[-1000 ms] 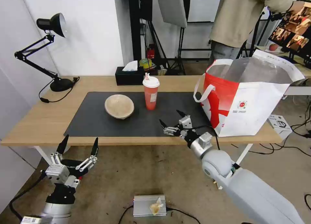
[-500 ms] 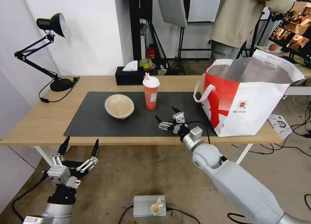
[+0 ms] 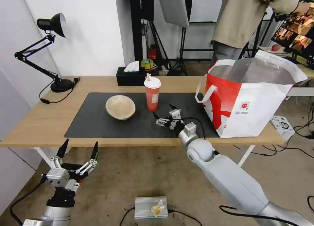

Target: Pick up the trash from the table and place it into the takeout bag.

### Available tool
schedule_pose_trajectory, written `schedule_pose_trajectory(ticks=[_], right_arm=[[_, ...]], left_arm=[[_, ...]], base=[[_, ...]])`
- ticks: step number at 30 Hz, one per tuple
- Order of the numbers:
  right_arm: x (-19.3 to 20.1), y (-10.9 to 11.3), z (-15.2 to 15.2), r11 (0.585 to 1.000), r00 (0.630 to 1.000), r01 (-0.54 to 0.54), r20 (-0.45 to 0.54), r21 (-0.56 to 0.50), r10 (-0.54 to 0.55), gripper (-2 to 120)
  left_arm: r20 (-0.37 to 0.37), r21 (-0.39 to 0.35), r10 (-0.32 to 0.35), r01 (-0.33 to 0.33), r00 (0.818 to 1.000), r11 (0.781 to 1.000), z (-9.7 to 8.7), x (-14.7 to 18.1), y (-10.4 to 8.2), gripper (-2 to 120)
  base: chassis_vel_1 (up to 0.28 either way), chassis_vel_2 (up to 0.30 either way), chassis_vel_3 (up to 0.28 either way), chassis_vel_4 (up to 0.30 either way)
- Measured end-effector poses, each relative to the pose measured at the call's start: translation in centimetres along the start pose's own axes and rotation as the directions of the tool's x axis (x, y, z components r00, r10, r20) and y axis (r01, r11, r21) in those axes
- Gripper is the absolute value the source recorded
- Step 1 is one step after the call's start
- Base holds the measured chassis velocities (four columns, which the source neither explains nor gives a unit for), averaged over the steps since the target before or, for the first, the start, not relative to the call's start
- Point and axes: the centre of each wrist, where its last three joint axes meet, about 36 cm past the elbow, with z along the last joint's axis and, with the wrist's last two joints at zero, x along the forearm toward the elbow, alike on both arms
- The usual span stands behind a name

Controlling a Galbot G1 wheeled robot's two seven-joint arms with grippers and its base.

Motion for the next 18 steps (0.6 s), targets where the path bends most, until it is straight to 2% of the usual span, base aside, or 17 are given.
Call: schedule_pose_trajectory(ticks=[18], right_arm=[[-2.1,-0.5,0.8,1.000,1.000,-0.015,0.000,0.013,0.015,100]], left_arm=[[0.003,0.002,-0.017,0.017,1.000,1.000,0.7,0.5,-0.1,100]], base=[[0.000,0.000,0.000,0.000]])
